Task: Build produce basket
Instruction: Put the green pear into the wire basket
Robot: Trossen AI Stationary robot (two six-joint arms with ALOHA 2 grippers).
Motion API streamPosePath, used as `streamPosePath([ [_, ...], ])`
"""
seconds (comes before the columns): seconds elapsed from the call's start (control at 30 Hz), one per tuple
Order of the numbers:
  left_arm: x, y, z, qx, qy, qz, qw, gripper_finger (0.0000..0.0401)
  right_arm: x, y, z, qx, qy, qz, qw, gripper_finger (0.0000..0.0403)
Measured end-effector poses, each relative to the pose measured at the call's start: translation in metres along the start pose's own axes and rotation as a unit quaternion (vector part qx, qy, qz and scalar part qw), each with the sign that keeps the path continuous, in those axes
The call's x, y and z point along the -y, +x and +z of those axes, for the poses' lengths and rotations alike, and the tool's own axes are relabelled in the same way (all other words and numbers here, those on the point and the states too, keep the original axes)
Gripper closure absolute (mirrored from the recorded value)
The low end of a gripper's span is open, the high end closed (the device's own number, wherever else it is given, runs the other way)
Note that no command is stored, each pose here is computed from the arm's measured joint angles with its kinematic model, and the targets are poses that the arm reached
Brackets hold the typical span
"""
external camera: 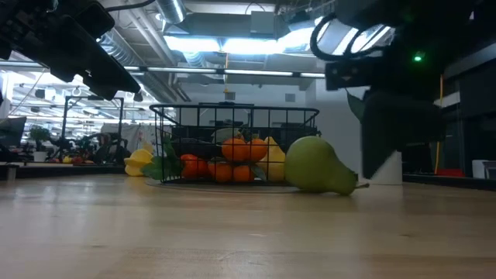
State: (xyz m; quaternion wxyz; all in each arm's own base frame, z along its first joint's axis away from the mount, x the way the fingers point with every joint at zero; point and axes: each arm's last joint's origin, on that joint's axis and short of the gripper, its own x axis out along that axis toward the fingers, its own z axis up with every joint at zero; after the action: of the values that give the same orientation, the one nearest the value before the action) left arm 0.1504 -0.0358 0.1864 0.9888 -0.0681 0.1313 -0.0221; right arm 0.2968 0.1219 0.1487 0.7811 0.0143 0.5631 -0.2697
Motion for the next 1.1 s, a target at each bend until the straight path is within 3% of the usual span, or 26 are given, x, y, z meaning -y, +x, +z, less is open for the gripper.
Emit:
streamPosePath([
  [0.23,0.000,0.000,0.000,0.000,0.000,0.000,1.000,0.0188,0.022,-0.033,-0.012,-0.031,0.025,-0.019,0.999,0.0254],
  [0.37,0.000,0.000,0.000,0.000,0.000,0.000,1.000,0.0188,0.037,-0.064,-0.022,0.014,0.060,-0.041,0.997,0.0254],
  [0.5,0.000,0.000,0.000,0.000,0.000,0.000,1.000,0.0188,0.039,-0.081,-0.030,0.083,0.097,-0.026,0.991,0.0254],
  [0.63,0.000,0.000,0.000,0.000,0.000,0.000,1.000,0.0188,0.028,-0.069,-0.044,0.114,0.107,0.020,0.987,0.0254],
  [0.83,0.000,0.000,0.000,0.000,0.000,0.000,1.000,0.0188,0.021,-0.028,-0.068,0.141,0.133,0.081,0.978,0.0254],
  [1.1,0.000,0.000,0.000,0.000,0.000,0.002,1.000,0.0188,0.026,-0.019,-0.065,0.178,0.163,0.131,0.962,0.0253],
])
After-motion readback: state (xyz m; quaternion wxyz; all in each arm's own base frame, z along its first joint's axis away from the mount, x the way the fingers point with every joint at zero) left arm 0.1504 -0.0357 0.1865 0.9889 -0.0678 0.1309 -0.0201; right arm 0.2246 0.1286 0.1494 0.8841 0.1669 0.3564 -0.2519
